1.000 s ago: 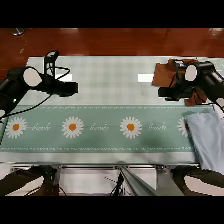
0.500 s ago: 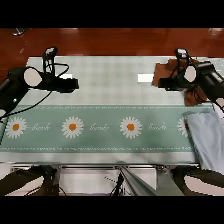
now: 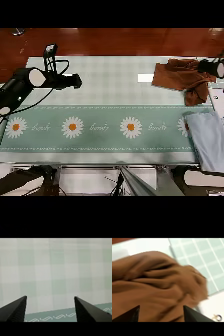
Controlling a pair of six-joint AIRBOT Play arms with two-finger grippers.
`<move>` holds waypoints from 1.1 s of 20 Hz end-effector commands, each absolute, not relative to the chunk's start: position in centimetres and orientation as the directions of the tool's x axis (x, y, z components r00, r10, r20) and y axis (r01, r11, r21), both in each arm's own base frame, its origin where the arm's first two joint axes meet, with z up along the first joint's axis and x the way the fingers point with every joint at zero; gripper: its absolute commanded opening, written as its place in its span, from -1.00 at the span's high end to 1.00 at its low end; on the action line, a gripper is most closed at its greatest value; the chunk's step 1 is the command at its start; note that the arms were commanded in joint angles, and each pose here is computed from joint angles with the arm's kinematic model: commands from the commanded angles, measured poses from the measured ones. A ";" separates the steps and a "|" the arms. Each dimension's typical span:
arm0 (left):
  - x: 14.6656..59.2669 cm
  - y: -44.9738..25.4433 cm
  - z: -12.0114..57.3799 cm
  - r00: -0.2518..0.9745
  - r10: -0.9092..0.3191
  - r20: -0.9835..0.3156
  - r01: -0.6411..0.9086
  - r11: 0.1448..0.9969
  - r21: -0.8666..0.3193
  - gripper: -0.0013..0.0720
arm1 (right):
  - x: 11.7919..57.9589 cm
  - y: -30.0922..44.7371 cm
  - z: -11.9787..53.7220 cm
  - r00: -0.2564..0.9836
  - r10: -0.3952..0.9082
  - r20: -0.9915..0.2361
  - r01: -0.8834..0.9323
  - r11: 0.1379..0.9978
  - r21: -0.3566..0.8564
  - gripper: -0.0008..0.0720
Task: Fold the shirts.
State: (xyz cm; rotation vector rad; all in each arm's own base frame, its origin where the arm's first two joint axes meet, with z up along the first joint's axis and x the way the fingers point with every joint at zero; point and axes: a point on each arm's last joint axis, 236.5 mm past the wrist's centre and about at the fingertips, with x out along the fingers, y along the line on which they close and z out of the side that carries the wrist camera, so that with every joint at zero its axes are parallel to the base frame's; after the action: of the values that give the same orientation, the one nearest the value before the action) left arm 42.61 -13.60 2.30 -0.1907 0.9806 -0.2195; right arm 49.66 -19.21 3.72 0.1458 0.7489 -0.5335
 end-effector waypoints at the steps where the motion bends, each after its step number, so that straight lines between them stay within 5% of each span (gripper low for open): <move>1: 42.7 -13.7 1.5 0.527 -0.265 -0.808 0.095 0.962 -0.254 -0.95 | 47.7 -24.0 -0.8 0.523 -0.350 -0.777 0.639 0.764 0.086 -0.73; 7: 42.6 -13.7 0.7 0.508 -0.262 -0.820 0.091 0.963 -0.252 -0.95 | 49.3 -20.6 -7.9 0.492 -0.137 -0.860 0.602 0.767 0.222 -0.67; 9: 41.9 -13.6 0.3 0.478 -0.260 -0.839 0.089 0.965 -0.248 -0.95 | 50.2 -19.0 -8.2 0.500 -0.056 -0.864 0.578 0.765 0.284 0.15; 10: 41.3 -13.6 0.0 0.454 -0.258 -0.853 0.088 0.965 -0.245 -0.95 | 50.7 -18.0 -7.7 0.510 -0.008 -0.860 0.545 0.777 0.316 0.93; 14: 37.5 -11.7 0.6 0.307 -0.223 -0.925 0.163 0.970 -0.180 -0.95 | 54.2 -14.9 3.0 0.641 0.107 -0.760 0.347 0.843 0.411 0.91; 17: 35.4 -10.2 5.2 0.354 -0.229 -0.907 0.185 0.968 -0.172 -0.95 | 55.4 -12.4 18.0 0.825 0.063 -0.561 0.199 0.897 0.393 0.91; 22: 29.8 -12.0 12.2 0.487 -0.341 -0.804 0.264 0.935 -0.236 -0.95 | 47.5 -2.9 40.7 0.977 0.125 -0.172 -0.090 0.975 0.202 0.91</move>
State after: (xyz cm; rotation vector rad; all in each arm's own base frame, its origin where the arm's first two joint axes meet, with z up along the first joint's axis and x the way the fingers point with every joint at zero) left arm 33.35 -11.12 9.33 -0.0648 1.0586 -0.3058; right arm 52.99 -8.14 29.07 0.3309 0.4060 0.0024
